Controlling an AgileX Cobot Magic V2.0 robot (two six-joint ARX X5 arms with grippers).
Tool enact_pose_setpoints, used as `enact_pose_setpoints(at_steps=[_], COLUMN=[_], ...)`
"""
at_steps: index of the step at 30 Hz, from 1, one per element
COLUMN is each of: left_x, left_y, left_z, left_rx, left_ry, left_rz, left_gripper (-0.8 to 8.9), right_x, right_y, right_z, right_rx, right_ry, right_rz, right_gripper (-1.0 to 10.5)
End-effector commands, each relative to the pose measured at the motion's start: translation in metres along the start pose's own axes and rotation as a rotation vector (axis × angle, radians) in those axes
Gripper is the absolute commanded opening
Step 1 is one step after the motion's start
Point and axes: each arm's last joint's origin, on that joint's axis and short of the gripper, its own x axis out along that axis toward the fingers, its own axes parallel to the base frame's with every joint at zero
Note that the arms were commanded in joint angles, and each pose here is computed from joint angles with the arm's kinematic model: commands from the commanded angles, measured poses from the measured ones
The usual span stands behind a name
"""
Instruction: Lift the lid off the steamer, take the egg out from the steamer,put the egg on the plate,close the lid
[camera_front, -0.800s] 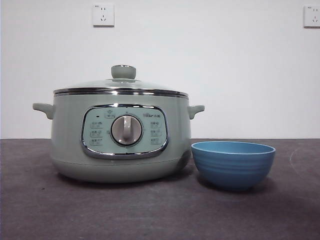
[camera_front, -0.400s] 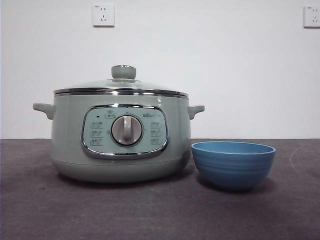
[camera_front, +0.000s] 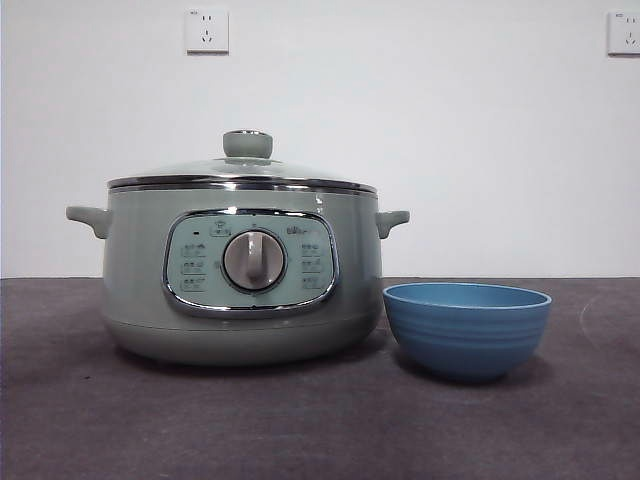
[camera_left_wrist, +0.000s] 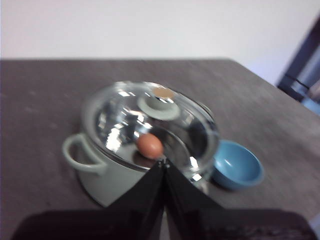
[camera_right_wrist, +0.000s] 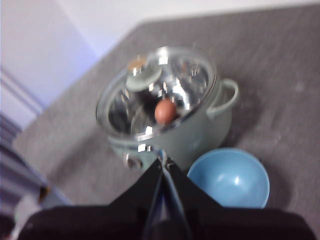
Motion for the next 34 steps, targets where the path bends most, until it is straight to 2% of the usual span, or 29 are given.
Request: enact_pose_setpoints(at_steps=[1,6,11,14,16,18,19,21,34], left_x=[0.002,0.007,0.008,0.007,0.007,0.007,0.007,0.007,0.022], left_y=[0.0,0.0,0.001,0.001,0.001,0.001,0.001,0.001,0.007], left_z=[0.007,0.014,0.017,0.017,0.017,0.017,0.017,0.017,0.035], left_rx=[0.034,0.007,-0.007,-0.009,-0.009,-0.009,-0.008,-0.016,0.001], left_ry=[0.06,0.142,0.155,0.153,0.154,0.153,0.152,0.151,0.119], left_rz=[-0.047,-0.094,-0.088,-0.088,-0.087,-0.087,-0.087,-0.087,-0.099], left_gripper=[-0.07,-0.07,-0.03,0.35,2.2,4.77,5.32,5.34,5.34], right_x=[0.002,0.009,0.013,0.013,0.013,0.013,0.013,0.013,0.013], right_y=[0.003,0.01,0.015,0.014,0.014,0.014,0.014,0.013,0.013], right_z=[0.009,0.012,0.01,0.01,0.01,0.01,0.01,0.01,0.011], right_rx=[-0.105,-0.153,-0.179,-0.178,-0.175,-0.171,-0.166,-0.145,-0.144], right_ry=[0.096,0.243,0.265,0.266,0.266,0.267,0.27,0.276,0.27], right_rz=[0.037,0.108,0.144,0.143,0.139,0.132,0.116,0.081,0.085], right_gripper=[-0.1,-0.1,-0.1,0.5,1.9,4.1,4.9,5.7,5.7])
